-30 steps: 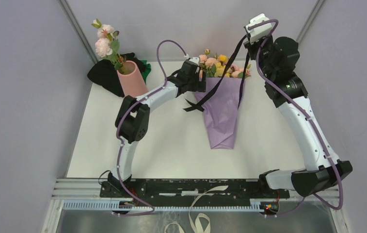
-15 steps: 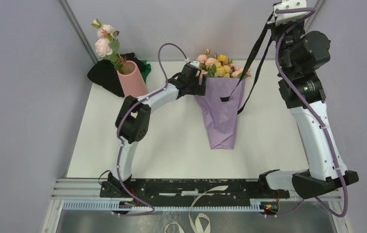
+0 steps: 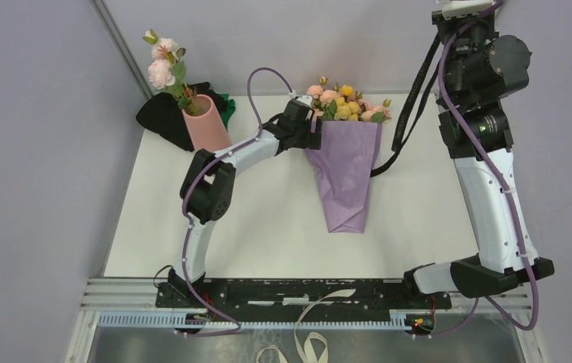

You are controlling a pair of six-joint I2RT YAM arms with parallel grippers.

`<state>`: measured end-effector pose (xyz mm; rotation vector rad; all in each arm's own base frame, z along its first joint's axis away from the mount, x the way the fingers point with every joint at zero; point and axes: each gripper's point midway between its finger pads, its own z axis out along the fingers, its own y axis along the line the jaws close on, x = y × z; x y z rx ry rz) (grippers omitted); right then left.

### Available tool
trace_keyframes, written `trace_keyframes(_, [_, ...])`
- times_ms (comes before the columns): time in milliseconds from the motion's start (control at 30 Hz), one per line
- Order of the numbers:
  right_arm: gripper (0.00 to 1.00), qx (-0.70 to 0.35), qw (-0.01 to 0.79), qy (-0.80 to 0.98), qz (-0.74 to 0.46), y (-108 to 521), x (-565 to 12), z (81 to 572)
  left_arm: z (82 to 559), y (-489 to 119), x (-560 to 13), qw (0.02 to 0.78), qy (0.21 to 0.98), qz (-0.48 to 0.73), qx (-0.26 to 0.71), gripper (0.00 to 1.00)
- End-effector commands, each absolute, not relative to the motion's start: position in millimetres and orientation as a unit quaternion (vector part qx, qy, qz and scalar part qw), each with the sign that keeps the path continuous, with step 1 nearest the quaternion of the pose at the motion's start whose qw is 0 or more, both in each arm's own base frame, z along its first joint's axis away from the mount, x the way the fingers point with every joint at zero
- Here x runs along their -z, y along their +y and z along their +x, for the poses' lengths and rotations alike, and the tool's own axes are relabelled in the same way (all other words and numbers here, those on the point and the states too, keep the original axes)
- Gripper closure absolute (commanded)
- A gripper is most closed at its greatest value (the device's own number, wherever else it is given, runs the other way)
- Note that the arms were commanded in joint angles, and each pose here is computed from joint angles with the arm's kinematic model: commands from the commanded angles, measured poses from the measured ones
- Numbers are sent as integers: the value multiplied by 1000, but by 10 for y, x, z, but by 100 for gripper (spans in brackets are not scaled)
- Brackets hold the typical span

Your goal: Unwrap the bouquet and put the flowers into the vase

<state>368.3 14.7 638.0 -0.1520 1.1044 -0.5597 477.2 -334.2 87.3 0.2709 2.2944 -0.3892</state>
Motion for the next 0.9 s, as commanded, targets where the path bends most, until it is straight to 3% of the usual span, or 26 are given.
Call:
trace_keyframes(0, [100,295,812,502,-43,-61,-6523,3466,4786,-3422,-1235,420,882,120,177,6])
trace_keyframes(200, [100,282,788,545,-50,-54,-5843,3645,4767,-3421,-1173,416,884,121,175,6])
trace_keyframes(700, [100,226,649,724,-57,-37,-2744,3785,4711,-3477,-1001,407,885,123,188,6])
trace_keyframes(867, [100,195,607,768,-62,26,-2033,3723,4663,-3548,-1025,411,880,131,197,6])
